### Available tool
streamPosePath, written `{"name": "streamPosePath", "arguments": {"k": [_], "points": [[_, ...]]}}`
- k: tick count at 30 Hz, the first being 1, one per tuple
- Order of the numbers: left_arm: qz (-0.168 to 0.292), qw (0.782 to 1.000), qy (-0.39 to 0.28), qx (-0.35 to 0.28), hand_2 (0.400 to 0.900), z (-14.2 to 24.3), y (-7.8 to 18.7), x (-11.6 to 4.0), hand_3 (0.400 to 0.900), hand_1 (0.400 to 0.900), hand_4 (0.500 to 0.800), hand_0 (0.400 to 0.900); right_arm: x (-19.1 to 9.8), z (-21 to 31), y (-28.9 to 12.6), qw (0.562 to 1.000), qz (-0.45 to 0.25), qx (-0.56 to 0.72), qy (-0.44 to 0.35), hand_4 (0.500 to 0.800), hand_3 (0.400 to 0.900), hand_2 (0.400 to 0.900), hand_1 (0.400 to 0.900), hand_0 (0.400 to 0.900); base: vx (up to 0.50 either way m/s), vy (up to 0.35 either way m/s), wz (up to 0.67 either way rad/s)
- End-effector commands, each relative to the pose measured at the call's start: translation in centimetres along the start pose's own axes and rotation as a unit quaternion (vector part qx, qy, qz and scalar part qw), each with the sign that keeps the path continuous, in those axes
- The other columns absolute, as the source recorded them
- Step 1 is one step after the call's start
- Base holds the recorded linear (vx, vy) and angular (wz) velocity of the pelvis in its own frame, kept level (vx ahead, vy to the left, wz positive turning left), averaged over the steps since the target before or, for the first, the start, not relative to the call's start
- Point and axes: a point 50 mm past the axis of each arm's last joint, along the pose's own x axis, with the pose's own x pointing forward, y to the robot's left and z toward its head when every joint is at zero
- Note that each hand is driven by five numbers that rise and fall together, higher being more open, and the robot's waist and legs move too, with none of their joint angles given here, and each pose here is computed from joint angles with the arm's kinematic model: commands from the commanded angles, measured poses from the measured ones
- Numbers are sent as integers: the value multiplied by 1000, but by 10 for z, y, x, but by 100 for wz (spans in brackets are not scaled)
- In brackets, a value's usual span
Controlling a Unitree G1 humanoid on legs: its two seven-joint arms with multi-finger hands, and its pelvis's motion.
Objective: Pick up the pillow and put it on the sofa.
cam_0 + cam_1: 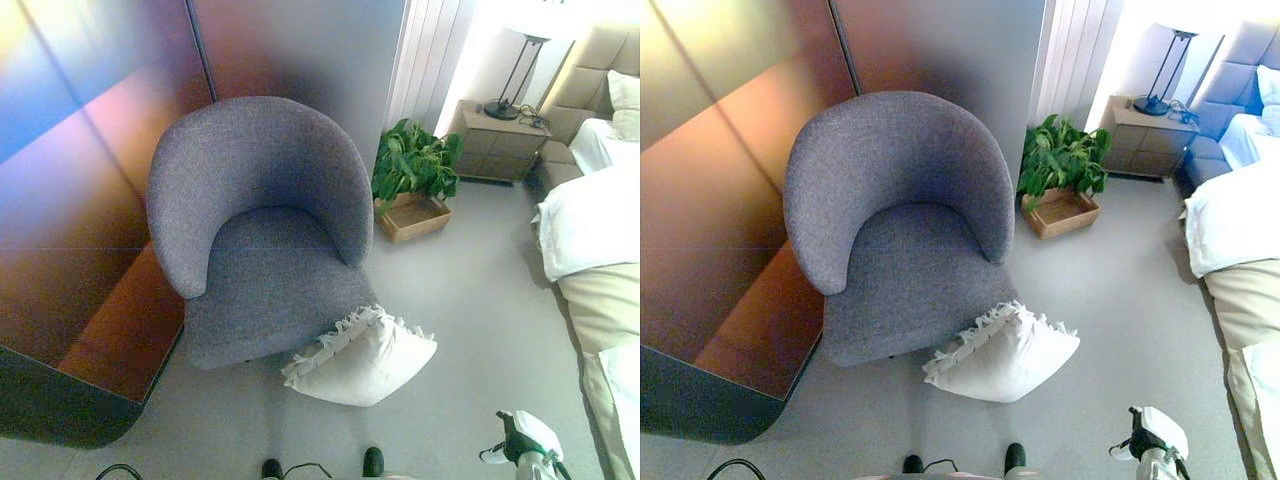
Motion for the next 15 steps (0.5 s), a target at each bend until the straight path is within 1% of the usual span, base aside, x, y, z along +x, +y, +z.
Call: {"name": "streamPosePath", "arguments": {"k": [1, 5, 7, 9, 15], "points": [[-5, 996, -90, 2, 900, 58, 18, -2, 900, 900, 800, 900, 23, 12, -76, 991, -127, -1, -29, 800, 900, 900, 900, 900, -27, -38, 17], [14, 995, -96, 19, 900, 73, 29, -7, 900, 900, 800, 900, 31, 37, -125, 979, -191, 26, -67, 800, 900, 900, 900, 900, -192, -25, 20], [24, 995, -100, 16, 900, 79, 34, -10, 900, 900, 800, 900, 33, 51, -150, 970, -223, 38, -86, 800, 900, 900, 900, 900, -141, -3, 15], [27, 994, -110, -5, 900, 85, 38, -11, 900, 900, 800, 900, 33, 62, -172, 964, -243, 40, -101, 800, 900, 900, 900, 900, -102, -2, 6], [37, 991, -129, -12, 900, 96, 40, -12, 900, 900, 800, 900, 29, 84, -215, 949, -286, 32, -131, 800, 900, 900, 900, 900, -85, 17, 1]]}}
